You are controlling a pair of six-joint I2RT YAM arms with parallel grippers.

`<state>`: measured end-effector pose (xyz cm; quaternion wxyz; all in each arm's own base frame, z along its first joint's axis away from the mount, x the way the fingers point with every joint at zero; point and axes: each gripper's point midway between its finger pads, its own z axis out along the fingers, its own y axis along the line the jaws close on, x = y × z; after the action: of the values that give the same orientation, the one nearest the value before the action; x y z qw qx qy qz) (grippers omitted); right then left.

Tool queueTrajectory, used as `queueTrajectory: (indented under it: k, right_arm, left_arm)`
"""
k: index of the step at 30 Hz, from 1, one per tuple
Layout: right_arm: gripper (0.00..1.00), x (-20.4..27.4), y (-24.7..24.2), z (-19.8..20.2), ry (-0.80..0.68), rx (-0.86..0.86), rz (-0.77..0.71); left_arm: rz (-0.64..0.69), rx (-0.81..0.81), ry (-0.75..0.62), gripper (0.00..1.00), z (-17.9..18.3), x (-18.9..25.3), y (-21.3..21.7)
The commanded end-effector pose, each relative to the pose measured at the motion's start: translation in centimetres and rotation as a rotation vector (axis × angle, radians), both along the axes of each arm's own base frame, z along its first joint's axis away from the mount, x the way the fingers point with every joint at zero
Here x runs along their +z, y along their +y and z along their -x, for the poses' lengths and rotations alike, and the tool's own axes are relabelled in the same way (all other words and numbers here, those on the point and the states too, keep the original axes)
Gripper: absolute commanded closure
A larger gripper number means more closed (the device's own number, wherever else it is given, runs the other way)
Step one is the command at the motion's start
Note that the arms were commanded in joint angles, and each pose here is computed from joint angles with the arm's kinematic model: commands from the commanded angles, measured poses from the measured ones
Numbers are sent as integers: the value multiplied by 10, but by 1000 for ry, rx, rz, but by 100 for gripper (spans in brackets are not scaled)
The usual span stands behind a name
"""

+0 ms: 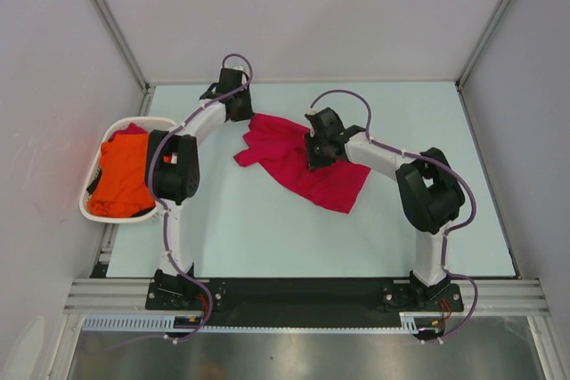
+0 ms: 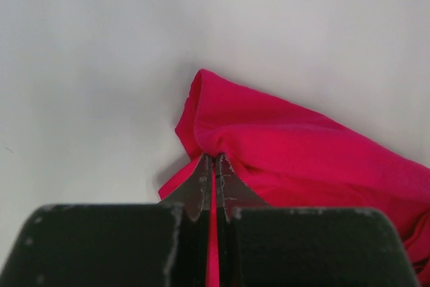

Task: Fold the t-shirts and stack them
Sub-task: Flatten out the tshirt

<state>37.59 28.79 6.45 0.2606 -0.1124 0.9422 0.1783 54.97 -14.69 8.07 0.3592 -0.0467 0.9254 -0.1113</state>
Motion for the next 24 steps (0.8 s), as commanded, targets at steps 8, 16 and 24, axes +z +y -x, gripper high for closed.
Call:
queueTrajectory:
  k: [8, 16, 24]
  right_arm:
    - [100, 46, -40, -23, -148, -94, 167]
    - [91, 67, -87, -25, -220, -182, 201]
    - [17, 46, -54, -15, -137, -103, 62]
  left_arm:
    - [-2, 75, -101, 100, -2, 53, 31]
    - [6, 79, -100, 100, -3, 54, 35]
    - [4, 78, -77, 100, -1, 43, 34]
